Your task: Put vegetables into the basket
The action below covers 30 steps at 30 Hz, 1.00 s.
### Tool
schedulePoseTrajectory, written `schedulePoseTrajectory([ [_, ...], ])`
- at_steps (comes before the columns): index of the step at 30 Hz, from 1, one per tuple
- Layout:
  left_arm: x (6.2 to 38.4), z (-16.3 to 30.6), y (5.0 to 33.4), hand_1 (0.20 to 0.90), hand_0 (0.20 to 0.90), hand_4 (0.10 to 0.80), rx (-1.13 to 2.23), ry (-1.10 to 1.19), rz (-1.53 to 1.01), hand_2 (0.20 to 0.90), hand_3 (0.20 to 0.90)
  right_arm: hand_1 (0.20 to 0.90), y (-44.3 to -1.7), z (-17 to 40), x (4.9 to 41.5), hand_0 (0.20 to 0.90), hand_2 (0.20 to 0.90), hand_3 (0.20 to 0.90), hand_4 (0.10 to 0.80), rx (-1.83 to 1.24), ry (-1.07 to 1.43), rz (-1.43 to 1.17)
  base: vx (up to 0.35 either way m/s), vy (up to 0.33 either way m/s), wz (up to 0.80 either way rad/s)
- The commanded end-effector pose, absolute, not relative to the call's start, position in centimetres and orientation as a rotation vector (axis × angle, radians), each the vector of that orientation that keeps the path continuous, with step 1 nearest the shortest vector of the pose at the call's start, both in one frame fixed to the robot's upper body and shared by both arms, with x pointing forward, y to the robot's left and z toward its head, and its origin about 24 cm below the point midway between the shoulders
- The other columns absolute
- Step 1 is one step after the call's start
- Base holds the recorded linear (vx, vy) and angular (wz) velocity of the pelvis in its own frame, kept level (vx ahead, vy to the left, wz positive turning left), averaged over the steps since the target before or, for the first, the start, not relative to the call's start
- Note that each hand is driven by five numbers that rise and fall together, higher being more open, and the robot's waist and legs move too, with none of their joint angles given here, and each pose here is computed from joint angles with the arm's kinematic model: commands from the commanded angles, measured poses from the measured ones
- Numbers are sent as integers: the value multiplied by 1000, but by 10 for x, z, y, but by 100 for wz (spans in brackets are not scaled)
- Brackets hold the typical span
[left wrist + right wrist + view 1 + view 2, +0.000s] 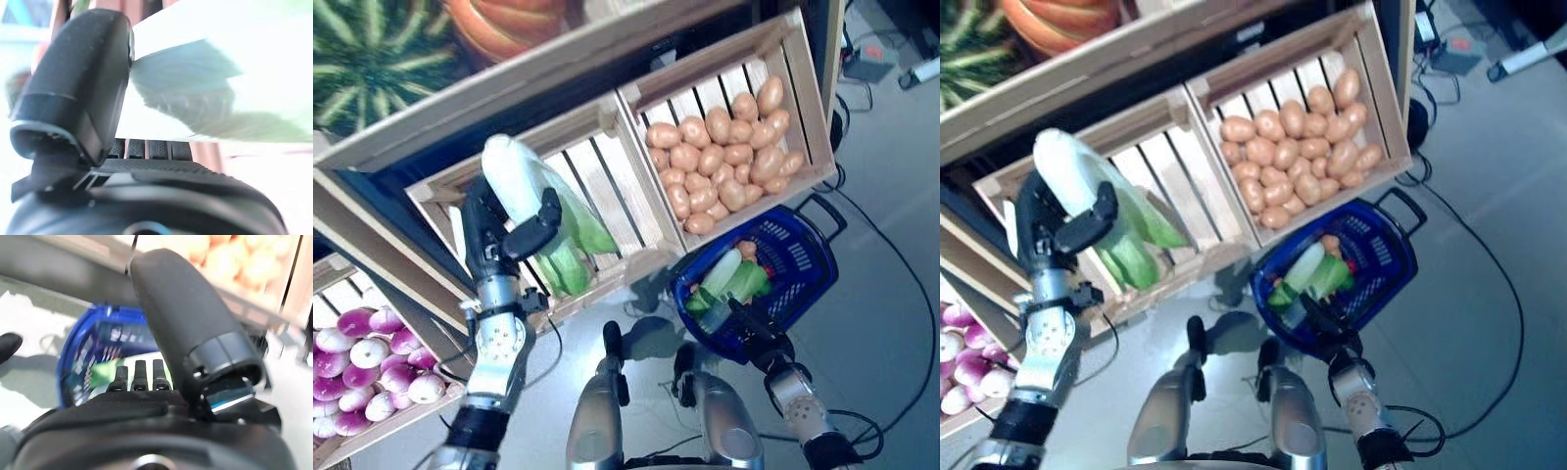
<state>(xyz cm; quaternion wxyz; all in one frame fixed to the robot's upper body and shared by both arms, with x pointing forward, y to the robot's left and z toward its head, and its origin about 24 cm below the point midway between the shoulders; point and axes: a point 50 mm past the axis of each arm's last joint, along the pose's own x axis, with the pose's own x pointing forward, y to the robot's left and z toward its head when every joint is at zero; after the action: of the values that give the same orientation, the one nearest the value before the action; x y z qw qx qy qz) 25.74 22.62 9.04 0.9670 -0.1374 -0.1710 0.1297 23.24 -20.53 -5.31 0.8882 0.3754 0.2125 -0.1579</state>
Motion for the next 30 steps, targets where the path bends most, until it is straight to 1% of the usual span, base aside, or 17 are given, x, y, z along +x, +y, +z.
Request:
schedulePoseTrajectory([
  [1,254,132,223,300,300,400,-410,-567,133,300,300,900,-211,-31,231,900,900,900,800,743,232,-239,77,15,10],
  [5,249,116,219,300,300,400,-391,-482,100,300,300,900,-208,-17,229,900,900,900,800,692,147,-145,82,20,5],
  [8,245,111,221,300,300,400,-347,-440,72,300,300,900,-211,5,231,900,900,900,800,636,44,-35,64,26,2],
  [10,246,107,222,300,300,400,-326,-395,35,300,300,900,-212,26,233,900,900,900,800,558,-28,114,96,44,-4],
  [11,246,106,222,300,300,400,-324,-393,33,300,300,900,-212,27,233,900,900,900,800,555,-33,120,100,38,-5],
  [12,247,106,221,300,300,400,-303,-373,12,300,300,900,-210,38,234,900,900,900,800,497,-42,228,62,20,-3],
  [13,247,106,221,300,300,400,-301,-369,8,300,300,900,-210,39,234,900,900,900,800,488,-41,244,92,27,-3],
  [17,246,104,217,300,300,400,-251,-332,-58,300,300,900,-204,62,234,900,900,900,800,387,-50,484,67,0,-1],
  [21,244,100,215,300,300,400,-212,-299,-112,300,300,900,-200,75,233,900,900,900,800,342,-44,593,62,-16,1],
  [25,249,99,211,300,300,400,-181,-260,-171,300,300,900,-193,87,237,900,900,900,800,283,-28,738,32,-14,1],
  [30,253,101,206,300,300,400,-205,-257,-200,300,300,900,-183,92,240,900,900,900,800,254,3,835,36,-7,0],
])
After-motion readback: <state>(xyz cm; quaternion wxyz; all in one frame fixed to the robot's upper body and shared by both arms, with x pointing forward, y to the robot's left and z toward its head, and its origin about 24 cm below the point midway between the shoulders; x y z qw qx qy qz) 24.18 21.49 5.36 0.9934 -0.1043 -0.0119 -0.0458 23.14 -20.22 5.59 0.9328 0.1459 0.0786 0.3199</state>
